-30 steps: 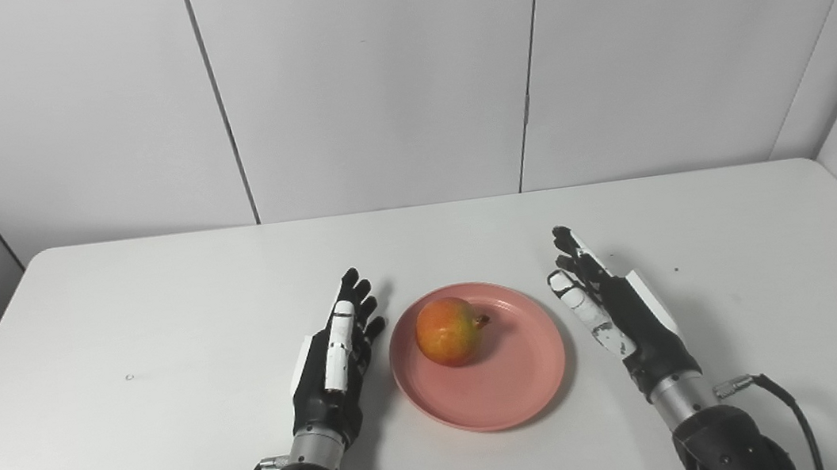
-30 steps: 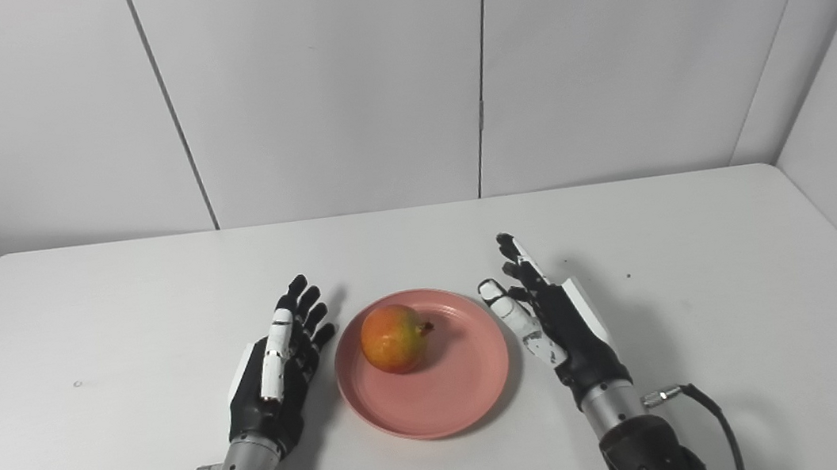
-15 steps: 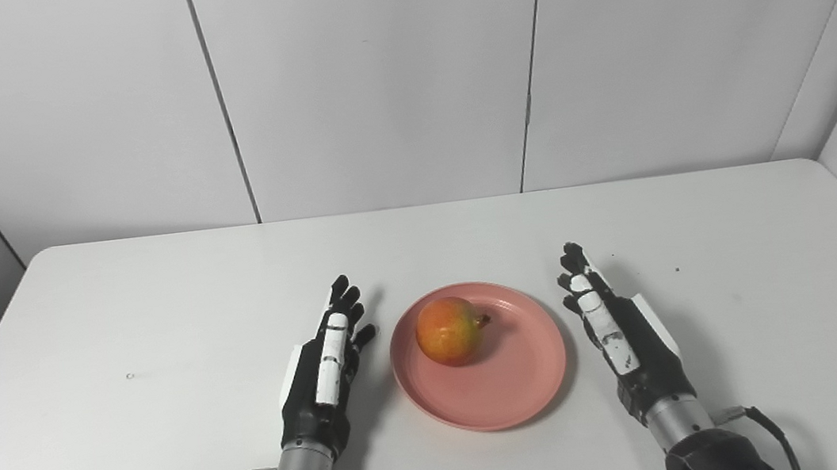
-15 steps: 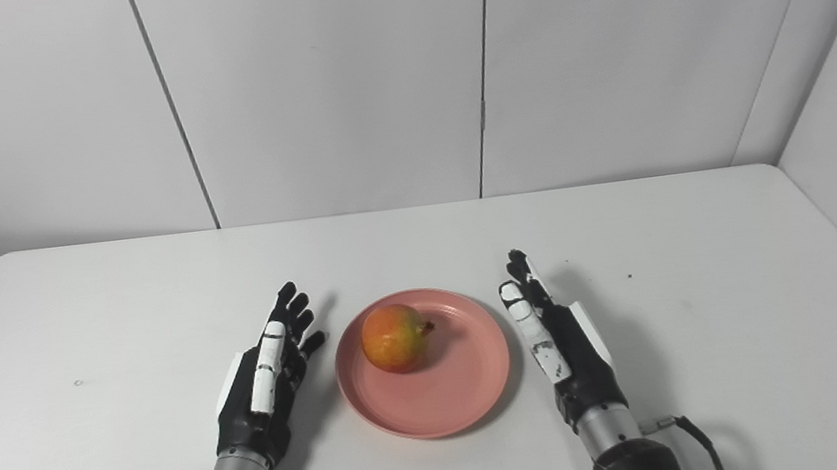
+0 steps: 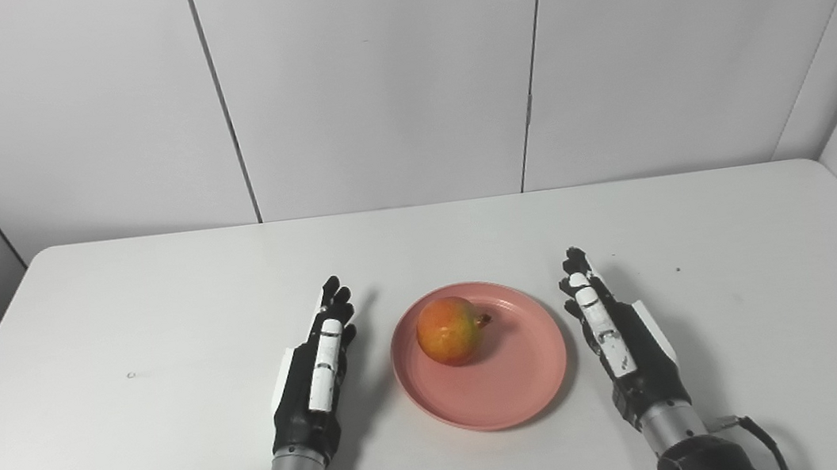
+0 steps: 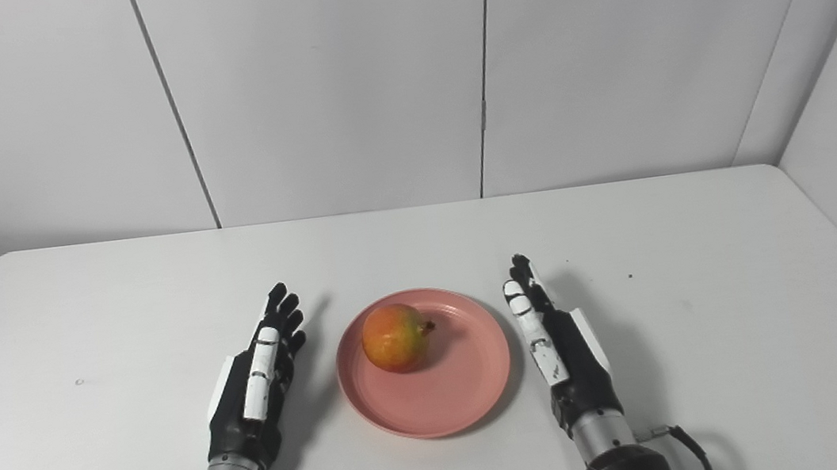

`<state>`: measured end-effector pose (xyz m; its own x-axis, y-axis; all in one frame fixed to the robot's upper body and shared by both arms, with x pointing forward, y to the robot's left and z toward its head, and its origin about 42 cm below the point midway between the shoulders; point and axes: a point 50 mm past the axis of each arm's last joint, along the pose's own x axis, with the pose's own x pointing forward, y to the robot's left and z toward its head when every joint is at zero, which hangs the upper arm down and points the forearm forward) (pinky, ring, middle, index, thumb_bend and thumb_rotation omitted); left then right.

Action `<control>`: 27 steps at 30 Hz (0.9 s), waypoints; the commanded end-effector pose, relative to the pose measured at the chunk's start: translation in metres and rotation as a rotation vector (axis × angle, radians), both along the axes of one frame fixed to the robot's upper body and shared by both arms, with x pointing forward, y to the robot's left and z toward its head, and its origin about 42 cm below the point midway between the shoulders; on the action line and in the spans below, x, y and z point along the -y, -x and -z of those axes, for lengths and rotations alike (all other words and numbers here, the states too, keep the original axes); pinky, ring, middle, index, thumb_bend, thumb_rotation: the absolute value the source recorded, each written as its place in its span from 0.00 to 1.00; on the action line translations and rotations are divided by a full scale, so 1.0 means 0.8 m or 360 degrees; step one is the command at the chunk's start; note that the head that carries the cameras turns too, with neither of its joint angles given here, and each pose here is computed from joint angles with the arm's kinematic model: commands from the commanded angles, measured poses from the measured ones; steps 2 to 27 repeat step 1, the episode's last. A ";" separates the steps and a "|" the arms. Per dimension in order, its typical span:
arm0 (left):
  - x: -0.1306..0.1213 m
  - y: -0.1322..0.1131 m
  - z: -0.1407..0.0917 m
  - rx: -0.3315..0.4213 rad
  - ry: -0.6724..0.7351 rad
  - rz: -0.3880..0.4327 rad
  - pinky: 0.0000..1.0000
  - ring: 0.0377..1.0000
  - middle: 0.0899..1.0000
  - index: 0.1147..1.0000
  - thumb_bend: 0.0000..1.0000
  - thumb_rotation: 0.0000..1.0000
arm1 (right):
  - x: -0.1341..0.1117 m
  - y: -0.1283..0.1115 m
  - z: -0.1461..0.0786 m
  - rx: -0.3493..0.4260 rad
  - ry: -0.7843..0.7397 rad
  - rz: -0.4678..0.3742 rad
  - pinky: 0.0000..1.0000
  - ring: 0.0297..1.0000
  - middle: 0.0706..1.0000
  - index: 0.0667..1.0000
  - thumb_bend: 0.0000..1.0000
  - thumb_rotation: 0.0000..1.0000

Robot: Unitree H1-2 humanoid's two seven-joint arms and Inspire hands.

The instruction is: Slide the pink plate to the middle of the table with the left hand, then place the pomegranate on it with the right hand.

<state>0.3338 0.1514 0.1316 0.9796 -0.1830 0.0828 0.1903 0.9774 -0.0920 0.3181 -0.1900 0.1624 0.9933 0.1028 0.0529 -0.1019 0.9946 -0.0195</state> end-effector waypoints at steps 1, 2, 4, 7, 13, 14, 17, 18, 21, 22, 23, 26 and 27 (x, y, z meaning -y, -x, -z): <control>0.005 -0.006 -0.019 0.0140 -0.0006 -0.0005 1.00 1.00 1.00 1.00 0.43 1.00 | -0.002 -0.006 -0.019 0.0159 -0.0020 0.0006 0.99 1.00 1.00 1.00 0.21 1.00; 0.005 -0.006 -0.019 0.0140 -0.0006 -0.0005 1.00 1.00 1.00 1.00 0.43 1.00 | -0.002 -0.006 -0.019 0.0159 -0.0020 0.0006 0.99 1.00 1.00 1.00 0.21 1.00; 0.005 -0.006 -0.019 0.0140 -0.0006 -0.0005 1.00 1.00 1.00 1.00 0.43 1.00 | -0.002 -0.006 -0.019 0.0159 -0.0020 0.0006 0.99 1.00 1.00 1.00 0.21 1.00; 0.005 -0.006 -0.019 0.0140 -0.0006 -0.0005 1.00 1.00 1.00 1.00 0.43 1.00 | -0.002 -0.006 -0.019 0.0159 -0.0020 0.0006 0.99 1.00 1.00 1.00 0.21 1.00; 0.005 -0.006 -0.019 0.0140 -0.0006 -0.0005 1.00 1.00 1.00 1.00 0.43 1.00 | -0.002 -0.006 -0.019 0.0159 -0.0020 0.0006 0.99 1.00 1.00 1.00 0.21 1.00; 0.005 -0.006 -0.019 0.0140 -0.0006 -0.0005 1.00 1.00 1.00 1.00 0.43 1.00 | -0.002 -0.006 -0.019 0.0159 -0.0020 0.0006 0.99 1.00 1.00 1.00 0.21 1.00; 0.005 -0.006 -0.019 0.0140 -0.0006 -0.0005 1.00 1.00 1.00 1.00 0.43 1.00 | -0.002 -0.006 -0.019 0.0159 -0.0020 0.0006 0.99 1.00 1.00 1.00 0.21 1.00; 0.005 -0.006 -0.019 0.0140 -0.0006 -0.0005 1.00 1.00 1.00 1.00 0.43 1.00 | -0.002 -0.006 -0.019 0.0159 -0.0020 0.0006 0.99 1.00 1.00 1.00 0.21 1.00; 0.005 -0.006 -0.019 0.0140 -0.0006 -0.0005 1.00 1.00 1.00 1.00 0.43 1.00 | -0.002 -0.006 -0.019 0.0159 -0.0020 0.0006 0.99 1.00 1.00 1.00 0.21 1.00; 0.005 -0.006 -0.019 0.0140 -0.0006 -0.0005 1.00 1.00 1.00 1.00 0.43 1.00 | -0.002 -0.006 -0.019 0.0159 -0.0020 0.0006 0.99 1.00 1.00 1.00 0.21 1.00; 0.005 -0.006 -0.019 0.0140 -0.0006 -0.0005 1.00 1.00 1.00 1.00 0.43 1.00 | -0.002 -0.006 -0.019 0.0159 -0.0020 0.0006 0.99 1.00 1.00 1.00 0.21 1.00; 0.005 -0.006 -0.019 0.0140 -0.0006 -0.0005 1.00 1.00 1.00 1.00 0.43 1.00 | -0.002 -0.006 -0.019 0.0159 -0.0020 0.0006 0.99 1.00 1.00 1.00 0.21 1.00; 0.005 -0.006 -0.019 0.0140 -0.0006 -0.0005 1.00 1.00 1.00 1.00 0.43 1.00 | -0.002 -0.006 -0.019 0.0159 -0.0020 0.0006 0.99 1.00 1.00 1.00 0.21 1.00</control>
